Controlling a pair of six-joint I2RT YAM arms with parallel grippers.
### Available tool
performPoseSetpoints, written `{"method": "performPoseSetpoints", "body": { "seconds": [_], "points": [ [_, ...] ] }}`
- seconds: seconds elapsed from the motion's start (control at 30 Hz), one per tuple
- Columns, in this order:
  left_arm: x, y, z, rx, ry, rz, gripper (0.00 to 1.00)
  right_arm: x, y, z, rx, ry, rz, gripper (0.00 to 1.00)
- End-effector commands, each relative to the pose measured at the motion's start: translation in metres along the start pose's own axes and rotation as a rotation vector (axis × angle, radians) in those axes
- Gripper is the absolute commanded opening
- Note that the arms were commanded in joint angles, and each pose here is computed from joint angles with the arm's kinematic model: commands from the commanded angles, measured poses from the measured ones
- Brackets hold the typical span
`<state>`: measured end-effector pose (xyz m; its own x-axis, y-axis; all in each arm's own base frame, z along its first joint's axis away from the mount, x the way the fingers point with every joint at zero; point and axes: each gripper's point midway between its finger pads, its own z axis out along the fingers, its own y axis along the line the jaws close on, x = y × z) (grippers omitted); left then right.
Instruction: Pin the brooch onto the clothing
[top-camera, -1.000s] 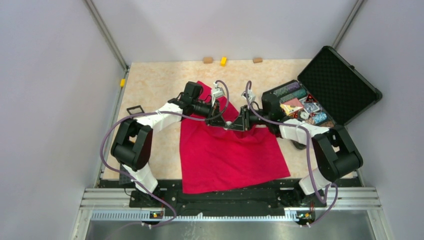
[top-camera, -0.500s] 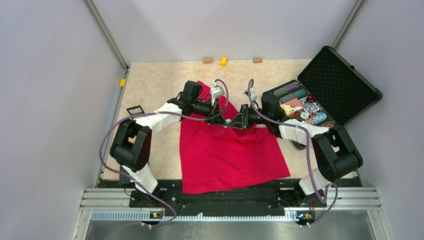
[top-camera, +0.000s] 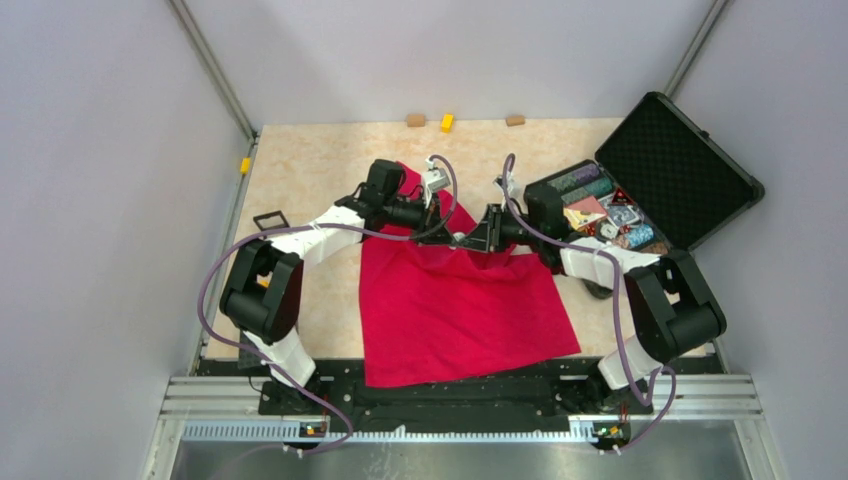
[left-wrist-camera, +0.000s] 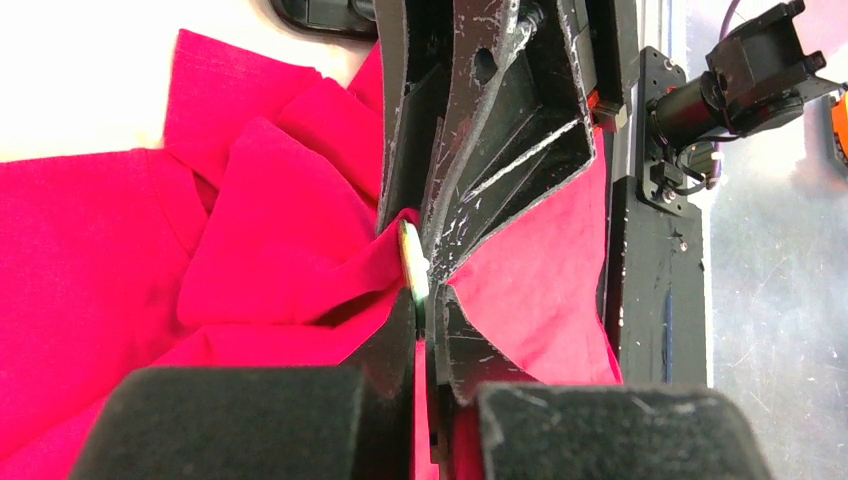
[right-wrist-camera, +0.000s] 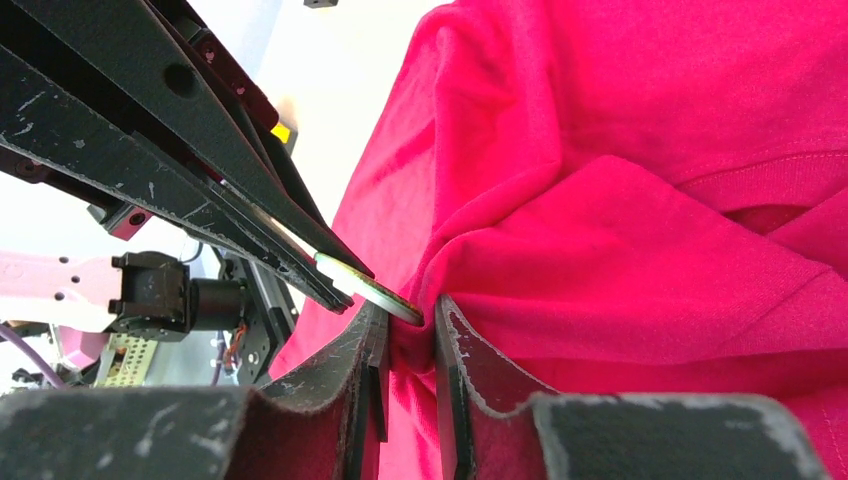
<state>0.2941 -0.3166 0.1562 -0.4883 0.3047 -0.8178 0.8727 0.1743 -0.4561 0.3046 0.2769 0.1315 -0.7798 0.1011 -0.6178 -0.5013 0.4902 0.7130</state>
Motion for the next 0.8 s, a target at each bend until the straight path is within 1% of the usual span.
{"method": "performPoseSetpoints", "body": {
  "seconds": [0.0,0.1,0.2,0.27,0.4,0.43,0.47,0.5,0.53,0.57,0.63,0.67,0.77],
  "points": [
    [-0.017,-0.058,-0.005,0.164,-0.014,-0.009,0.0,-0.054,-0.033,-0.008,0.147,-0.211,-0.068,0.06],
    [-0.024,-0.048,-0.007,0.117,-0.049,-0.039,0.0,-0.052,-0.029,-0.009,0.13,-0.195,-0.094,0.08],
    [-0.029,-0.04,-0.01,0.079,-0.078,-0.059,0.0,-0.052,-0.027,-0.013,0.137,-0.192,-0.125,0.11],
    [-0.031,-0.036,-0.012,0.067,-0.088,-0.071,0.0,-0.053,-0.025,-0.019,0.154,-0.192,-0.152,0.19],
    [-0.036,-0.031,-0.016,0.022,-0.113,-0.08,0.41,-0.052,-0.018,-0.033,0.184,-0.182,-0.204,0.46],
    [-0.038,-0.029,-0.018,0.004,-0.126,-0.077,0.54,-0.053,-0.014,-0.037,0.187,-0.181,-0.221,0.51],
    [-0.04,-0.028,-0.021,-0.015,-0.139,-0.079,0.65,-0.052,-0.012,-0.041,0.189,-0.177,-0.232,0.55],
    [-0.042,-0.026,-0.025,-0.035,-0.154,-0.083,0.72,-0.05,-0.009,-0.046,0.192,-0.169,-0.246,0.58],
    [-0.046,-0.022,-0.031,-0.061,-0.175,-0.089,0.76,-0.048,-0.006,-0.05,0.199,-0.165,-0.256,0.6],
    [-0.049,-0.02,-0.037,-0.084,-0.197,-0.098,0.78,-0.047,-0.006,-0.055,0.214,-0.166,-0.26,0.62],
    [-0.057,-0.011,-0.055,-0.139,-0.266,-0.125,0.8,-0.044,-0.005,-0.066,0.245,-0.177,-0.271,0.64],
    [-0.066,-0.006,-0.066,-0.158,-0.319,-0.133,0.81,-0.043,-0.006,-0.07,0.267,-0.183,-0.274,0.65],
    [-0.077,0.012,-0.098,-0.208,-0.432,-0.215,0.82,-0.043,-0.014,-0.082,0.347,-0.191,-0.271,0.66]
  ]
}}
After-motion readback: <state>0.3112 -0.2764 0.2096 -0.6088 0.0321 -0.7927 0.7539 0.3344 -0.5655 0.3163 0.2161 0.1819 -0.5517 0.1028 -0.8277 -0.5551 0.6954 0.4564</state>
